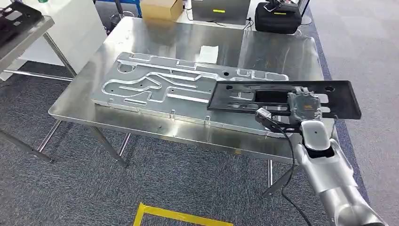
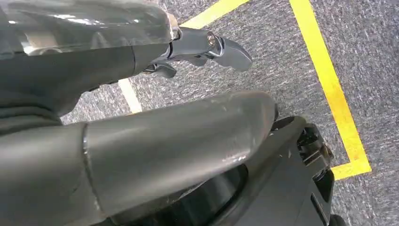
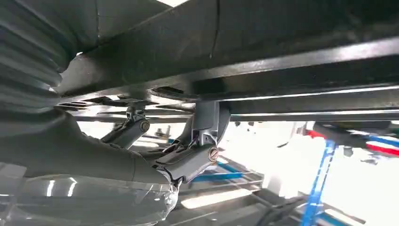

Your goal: Take the parts from the cabinet and place them on the table.

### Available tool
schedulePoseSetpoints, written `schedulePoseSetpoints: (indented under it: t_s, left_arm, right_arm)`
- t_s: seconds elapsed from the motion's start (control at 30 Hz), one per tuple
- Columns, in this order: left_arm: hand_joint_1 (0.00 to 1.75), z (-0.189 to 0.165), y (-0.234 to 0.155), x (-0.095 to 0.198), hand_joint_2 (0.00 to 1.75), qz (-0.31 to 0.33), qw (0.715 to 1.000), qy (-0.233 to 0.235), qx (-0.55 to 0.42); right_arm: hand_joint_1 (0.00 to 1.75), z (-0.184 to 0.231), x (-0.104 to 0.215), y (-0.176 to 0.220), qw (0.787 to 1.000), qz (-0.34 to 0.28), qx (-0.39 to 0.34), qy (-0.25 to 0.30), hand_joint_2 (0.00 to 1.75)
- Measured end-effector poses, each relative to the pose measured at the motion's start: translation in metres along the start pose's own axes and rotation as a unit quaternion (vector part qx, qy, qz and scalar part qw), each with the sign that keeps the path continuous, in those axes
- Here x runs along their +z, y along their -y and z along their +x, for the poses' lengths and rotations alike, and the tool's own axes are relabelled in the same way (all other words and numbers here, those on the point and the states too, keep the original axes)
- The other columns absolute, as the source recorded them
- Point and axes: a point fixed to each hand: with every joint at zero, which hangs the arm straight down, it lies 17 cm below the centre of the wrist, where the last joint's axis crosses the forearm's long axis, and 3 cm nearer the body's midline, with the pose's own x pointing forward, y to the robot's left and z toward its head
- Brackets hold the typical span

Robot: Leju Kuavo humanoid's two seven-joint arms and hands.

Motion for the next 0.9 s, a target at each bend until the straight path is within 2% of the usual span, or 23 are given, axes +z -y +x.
schedulePoseSetpoints:
  t_s: [0.1, 0.3, 0.7, 0.9]
  left_arm:
    - [0.00, 0.001, -0.001, -0.001, 0.00, -0.001, 1.000, 0.001, -0.004]
    - [0.00, -0.001, -0.004, -0.001, 0.00, 0.000, 1.000, -0.003, -0.005]
    - [0.00, 0.000, -0.008, -0.001, 0.00, 0.006, 1.000, -0.003, -0.002]
    - [0.00, -0.001, -0.008, -0.001, 0.00, 0.007, 1.000, -0.002, 0.001]
  right_arm:
    - [1.75, 0.033, -0.010, 0.007, 1.000, 0.005, -0.006, 0.021, 1.75]
    - [1.75, 0.088, -0.028, 0.031, 0.995, 0.012, -0.080, 0.058, 1.75]
    - [1.75, 0.195, -0.004, 0.045, 0.980, 0.036, -0.127, 0.149, 1.75]
    - [1.75, 0.212, 0.001, 0.052, 0.976, 0.035, -0.137, 0.162, 1.75]
